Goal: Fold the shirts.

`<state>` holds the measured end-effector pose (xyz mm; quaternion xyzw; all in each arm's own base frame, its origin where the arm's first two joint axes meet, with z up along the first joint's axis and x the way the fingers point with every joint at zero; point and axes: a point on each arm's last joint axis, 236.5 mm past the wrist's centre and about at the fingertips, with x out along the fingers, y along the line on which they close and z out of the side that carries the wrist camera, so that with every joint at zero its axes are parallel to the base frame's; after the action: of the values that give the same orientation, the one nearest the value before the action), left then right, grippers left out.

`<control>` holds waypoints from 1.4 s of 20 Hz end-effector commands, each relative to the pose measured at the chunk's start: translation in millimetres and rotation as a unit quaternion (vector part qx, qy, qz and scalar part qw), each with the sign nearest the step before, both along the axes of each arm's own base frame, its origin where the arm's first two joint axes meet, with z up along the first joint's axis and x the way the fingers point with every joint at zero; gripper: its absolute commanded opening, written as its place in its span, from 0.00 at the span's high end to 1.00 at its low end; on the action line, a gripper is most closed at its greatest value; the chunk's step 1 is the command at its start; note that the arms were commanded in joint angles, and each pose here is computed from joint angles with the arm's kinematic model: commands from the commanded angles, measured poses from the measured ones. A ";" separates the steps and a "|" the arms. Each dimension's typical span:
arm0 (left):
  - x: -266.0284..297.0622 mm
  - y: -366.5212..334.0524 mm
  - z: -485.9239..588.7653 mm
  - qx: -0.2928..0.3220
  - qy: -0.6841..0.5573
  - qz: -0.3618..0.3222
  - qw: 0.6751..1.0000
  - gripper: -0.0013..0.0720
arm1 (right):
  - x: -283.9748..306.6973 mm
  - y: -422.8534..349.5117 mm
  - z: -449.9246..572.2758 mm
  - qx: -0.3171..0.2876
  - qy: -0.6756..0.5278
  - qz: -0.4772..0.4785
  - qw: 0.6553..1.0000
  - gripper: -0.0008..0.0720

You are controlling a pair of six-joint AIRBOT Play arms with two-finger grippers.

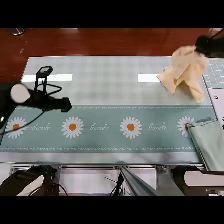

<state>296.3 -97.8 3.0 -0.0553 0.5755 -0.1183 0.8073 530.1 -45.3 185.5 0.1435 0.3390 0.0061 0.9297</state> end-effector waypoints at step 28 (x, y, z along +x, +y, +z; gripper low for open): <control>-20.8 -34.3 50.2 -0.158 -0.112 0.084 0.977 0.03 | -245.4 370.5 -155.6 0.129 0.214 0.358 0.900 0.13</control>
<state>281.1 -124.9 60.2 -0.2059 0.4275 -0.1387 0.8692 297.5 317.5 64.8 0.1147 0.5106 0.3493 0.7773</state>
